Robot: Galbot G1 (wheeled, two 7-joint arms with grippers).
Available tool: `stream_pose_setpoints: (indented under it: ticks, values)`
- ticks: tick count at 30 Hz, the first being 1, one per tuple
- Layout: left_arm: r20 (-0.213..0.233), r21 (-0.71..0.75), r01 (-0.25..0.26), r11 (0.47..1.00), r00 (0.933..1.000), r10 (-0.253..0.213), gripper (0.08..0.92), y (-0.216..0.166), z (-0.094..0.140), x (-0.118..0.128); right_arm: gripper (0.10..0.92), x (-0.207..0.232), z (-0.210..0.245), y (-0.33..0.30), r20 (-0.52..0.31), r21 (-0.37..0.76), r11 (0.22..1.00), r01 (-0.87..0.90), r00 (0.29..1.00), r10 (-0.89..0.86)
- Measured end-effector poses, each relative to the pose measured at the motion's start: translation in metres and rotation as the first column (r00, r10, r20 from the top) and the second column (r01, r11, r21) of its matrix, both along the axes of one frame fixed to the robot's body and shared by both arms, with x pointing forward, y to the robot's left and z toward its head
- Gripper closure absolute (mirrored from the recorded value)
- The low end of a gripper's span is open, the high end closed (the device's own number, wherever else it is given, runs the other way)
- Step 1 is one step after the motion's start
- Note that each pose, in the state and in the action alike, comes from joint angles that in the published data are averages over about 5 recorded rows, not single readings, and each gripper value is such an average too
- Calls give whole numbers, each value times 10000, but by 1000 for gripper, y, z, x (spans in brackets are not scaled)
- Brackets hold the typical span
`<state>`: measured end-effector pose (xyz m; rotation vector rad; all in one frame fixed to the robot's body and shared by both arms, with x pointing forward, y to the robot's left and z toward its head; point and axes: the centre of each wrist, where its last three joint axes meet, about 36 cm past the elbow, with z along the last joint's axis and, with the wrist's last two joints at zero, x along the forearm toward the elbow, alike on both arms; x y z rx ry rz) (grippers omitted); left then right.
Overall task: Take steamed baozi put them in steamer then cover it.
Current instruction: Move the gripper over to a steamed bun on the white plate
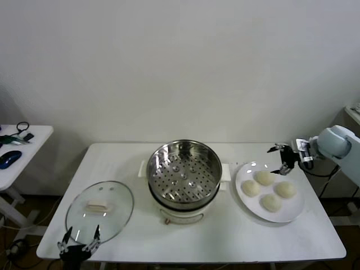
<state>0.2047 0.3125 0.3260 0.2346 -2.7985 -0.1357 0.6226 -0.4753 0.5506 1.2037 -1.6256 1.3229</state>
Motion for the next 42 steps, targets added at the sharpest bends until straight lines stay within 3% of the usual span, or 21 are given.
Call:
stream_pose_setpoints:
  ticks: [18, 30, 42]
  values:
    - [-102, 337, 133, 9993, 9999, -130, 177, 2, -9, -4, 200, 41, -61, 22, -1383, -994, 9931, 629, 9874, -764]
    - [-177, 466, 231, 9986, 9996, -223, 177, -1, -15, -9, 203, 63, -88, 40, -1504, -1368, 9869, 856, 9829, -1061]
    - [-236, 552, 242, 9982, 9995, -230, 177, -2, -19, -11, 303, 70, -89, 44, -1576, -1339, 9862, 977, 9804, -1185]
